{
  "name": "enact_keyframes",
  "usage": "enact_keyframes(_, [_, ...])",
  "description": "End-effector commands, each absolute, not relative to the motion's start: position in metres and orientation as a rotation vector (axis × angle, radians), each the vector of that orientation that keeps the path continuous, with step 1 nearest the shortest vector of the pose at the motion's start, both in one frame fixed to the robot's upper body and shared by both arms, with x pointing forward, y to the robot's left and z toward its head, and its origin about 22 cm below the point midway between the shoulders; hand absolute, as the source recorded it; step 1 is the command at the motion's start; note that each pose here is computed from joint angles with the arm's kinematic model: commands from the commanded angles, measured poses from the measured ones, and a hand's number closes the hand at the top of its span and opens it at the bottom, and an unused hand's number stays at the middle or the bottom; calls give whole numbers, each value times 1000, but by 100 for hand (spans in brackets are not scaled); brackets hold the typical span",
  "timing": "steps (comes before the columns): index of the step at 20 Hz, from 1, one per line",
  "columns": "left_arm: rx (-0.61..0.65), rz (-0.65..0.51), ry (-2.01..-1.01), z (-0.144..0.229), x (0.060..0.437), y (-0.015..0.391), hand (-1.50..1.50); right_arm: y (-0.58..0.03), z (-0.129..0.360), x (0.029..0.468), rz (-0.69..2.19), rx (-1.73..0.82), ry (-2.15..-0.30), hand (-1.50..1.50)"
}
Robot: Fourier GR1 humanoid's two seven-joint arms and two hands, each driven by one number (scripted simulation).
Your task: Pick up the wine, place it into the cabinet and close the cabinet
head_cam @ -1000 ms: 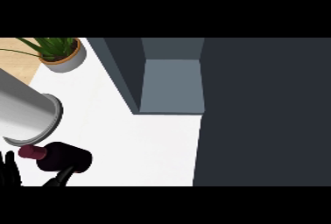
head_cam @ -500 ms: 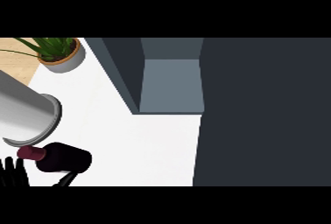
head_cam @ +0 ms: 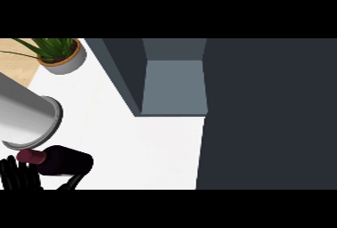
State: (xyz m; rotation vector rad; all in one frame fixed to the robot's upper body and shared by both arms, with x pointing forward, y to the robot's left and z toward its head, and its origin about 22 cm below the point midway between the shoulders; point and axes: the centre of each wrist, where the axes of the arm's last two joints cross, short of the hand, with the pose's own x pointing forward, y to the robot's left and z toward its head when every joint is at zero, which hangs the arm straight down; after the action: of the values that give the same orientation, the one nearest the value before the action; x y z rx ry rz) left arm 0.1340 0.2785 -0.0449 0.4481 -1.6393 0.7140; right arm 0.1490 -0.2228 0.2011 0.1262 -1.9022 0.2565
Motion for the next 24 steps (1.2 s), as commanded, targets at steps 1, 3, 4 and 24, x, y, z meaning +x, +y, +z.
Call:
enact_keyframes(1, [444,706,-1631,-64,133,271,-150,-209,214,123,252,229,-1959,-150])
enact_keyframes(3, [439,722,-1632,-63,140,283,-150,-222,219,122,272,221,-1941,-150])
enact_keyframes(4, [464,703,-1624,-52,146,289,-150,-221,221,108,285,216,-1946,-150])
enact_keyframes(24, [403,733,-1631,-123,150,288,-150,-221,229,129,274,194,-1957,-150])
